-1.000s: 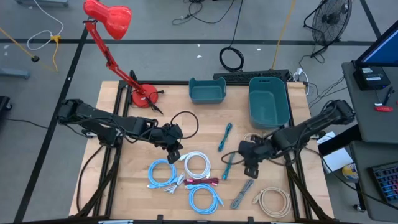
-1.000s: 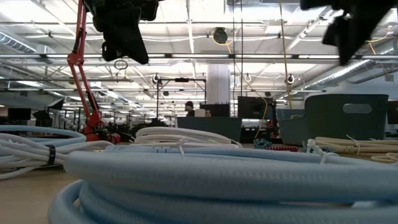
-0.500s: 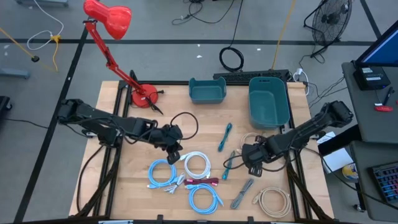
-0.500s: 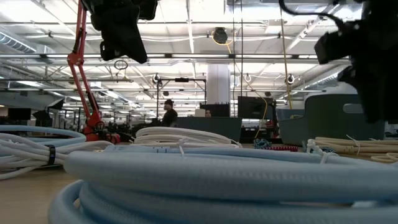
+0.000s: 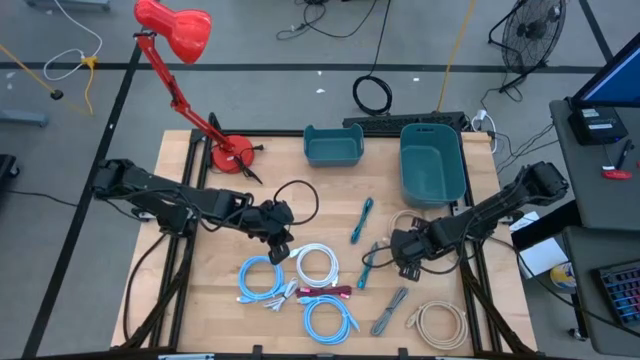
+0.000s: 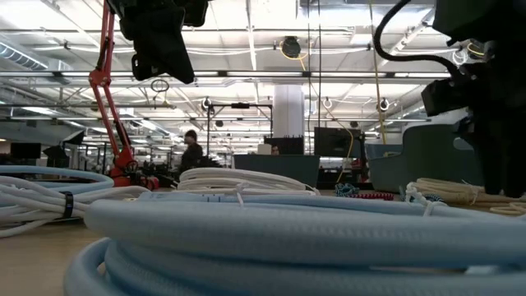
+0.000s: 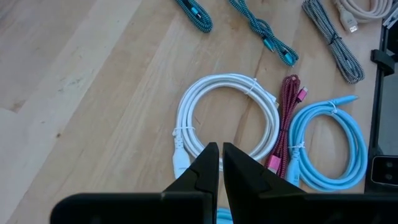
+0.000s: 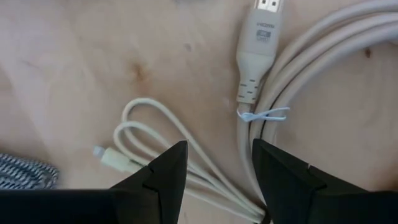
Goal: Pick & Place USB Port
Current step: Put the right brown HDMI cable into the right blue bin
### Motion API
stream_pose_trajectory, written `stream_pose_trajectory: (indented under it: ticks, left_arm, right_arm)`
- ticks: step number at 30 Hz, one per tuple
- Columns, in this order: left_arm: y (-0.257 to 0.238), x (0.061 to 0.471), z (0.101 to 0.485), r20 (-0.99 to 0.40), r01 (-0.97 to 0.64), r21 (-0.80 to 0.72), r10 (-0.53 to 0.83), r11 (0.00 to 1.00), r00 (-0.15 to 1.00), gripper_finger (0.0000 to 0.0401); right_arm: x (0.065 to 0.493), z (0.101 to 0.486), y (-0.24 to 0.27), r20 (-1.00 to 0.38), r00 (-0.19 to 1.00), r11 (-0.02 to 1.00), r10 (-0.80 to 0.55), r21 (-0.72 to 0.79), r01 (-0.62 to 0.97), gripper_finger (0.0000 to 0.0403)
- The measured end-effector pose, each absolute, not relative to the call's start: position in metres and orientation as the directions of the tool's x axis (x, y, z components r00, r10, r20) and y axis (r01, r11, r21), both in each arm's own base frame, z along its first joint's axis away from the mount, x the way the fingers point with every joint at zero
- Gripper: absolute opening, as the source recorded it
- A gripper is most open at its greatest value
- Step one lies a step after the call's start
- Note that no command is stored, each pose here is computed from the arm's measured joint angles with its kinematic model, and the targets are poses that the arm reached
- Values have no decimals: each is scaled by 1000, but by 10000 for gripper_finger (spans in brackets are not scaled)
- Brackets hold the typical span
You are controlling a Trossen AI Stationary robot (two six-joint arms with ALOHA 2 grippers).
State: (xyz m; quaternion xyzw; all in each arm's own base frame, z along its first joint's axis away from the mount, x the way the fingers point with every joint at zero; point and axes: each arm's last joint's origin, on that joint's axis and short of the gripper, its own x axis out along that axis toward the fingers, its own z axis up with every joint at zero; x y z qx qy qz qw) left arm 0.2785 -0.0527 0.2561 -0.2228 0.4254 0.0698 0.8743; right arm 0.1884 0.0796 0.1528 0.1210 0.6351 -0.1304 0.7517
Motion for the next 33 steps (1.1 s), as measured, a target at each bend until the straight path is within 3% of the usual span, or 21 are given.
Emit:
stream_pose_trajectory:
  ticks: [17, 25, 33]
  left_arm:
    - [-53, 278, 256, -775, -305, -325, -67, 895, 628, 24]
    - [-53, 278, 256, -775, -292, -315, -67, 903, 628, 24]
    - [-53, 278, 256, -775, -293, -315, -67, 903, 628, 24]
  right_arm:
    - [201, 169, 85, -973, 232, 918, -10, 83, 387, 173]
    - [193, 173, 78, -982, 139, 918, -124, -60, 393, 173]
    - [189, 159, 69, -975, 143, 905, -168, -95, 415, 173]
